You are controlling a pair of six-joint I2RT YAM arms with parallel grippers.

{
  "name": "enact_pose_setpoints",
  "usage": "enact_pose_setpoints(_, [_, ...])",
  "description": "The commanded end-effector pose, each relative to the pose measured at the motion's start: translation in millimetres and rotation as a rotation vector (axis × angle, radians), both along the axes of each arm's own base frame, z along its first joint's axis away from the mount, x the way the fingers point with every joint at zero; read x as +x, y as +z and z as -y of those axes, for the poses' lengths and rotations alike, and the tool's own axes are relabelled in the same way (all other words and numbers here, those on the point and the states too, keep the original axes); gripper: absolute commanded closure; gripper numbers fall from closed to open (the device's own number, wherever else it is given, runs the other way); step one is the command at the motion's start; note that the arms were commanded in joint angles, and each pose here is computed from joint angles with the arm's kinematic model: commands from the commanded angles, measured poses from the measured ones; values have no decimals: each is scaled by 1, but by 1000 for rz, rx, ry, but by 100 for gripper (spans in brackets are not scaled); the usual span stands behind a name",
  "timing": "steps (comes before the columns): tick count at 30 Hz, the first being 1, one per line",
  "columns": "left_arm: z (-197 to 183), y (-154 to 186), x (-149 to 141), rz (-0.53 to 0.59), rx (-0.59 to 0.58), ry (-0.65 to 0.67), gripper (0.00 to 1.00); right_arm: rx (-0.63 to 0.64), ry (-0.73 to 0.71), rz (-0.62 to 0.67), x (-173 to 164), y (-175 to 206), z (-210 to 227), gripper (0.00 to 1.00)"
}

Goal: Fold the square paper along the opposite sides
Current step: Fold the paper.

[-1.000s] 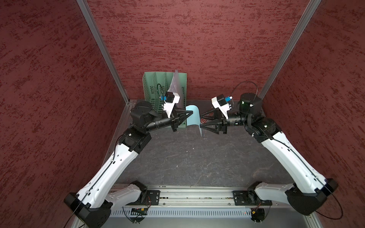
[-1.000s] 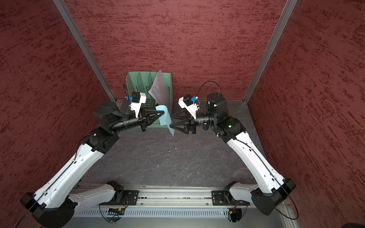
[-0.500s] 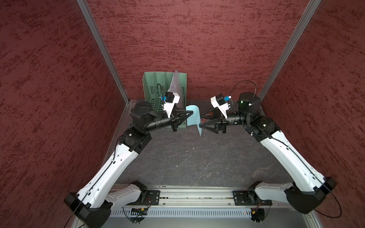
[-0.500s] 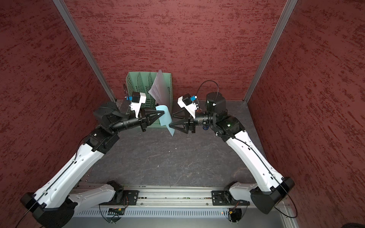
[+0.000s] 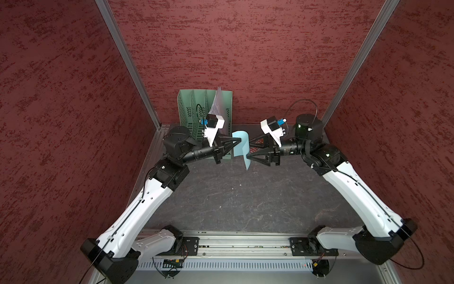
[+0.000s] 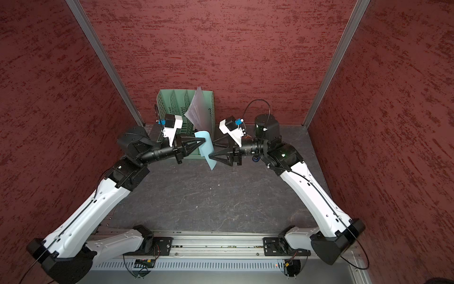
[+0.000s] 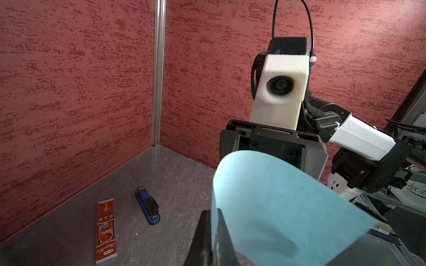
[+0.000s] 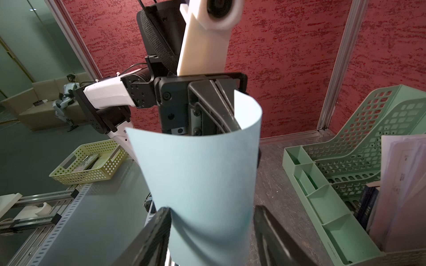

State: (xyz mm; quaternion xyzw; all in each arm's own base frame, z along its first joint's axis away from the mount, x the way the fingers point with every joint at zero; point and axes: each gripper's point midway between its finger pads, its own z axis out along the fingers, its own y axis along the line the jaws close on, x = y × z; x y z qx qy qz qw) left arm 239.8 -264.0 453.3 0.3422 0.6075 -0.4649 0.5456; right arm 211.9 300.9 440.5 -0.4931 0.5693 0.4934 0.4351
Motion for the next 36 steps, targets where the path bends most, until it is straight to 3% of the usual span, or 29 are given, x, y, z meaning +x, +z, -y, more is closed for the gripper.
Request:
enact_pose_setpoints(1, [3,1,-3,-3,-10,-22,100,20,23,35,-5,12,-2,37])
enact_pose_setpoints(36, [12,-2,-11,-15,-19,-68,100,41,23,46,2,15,-7,47])
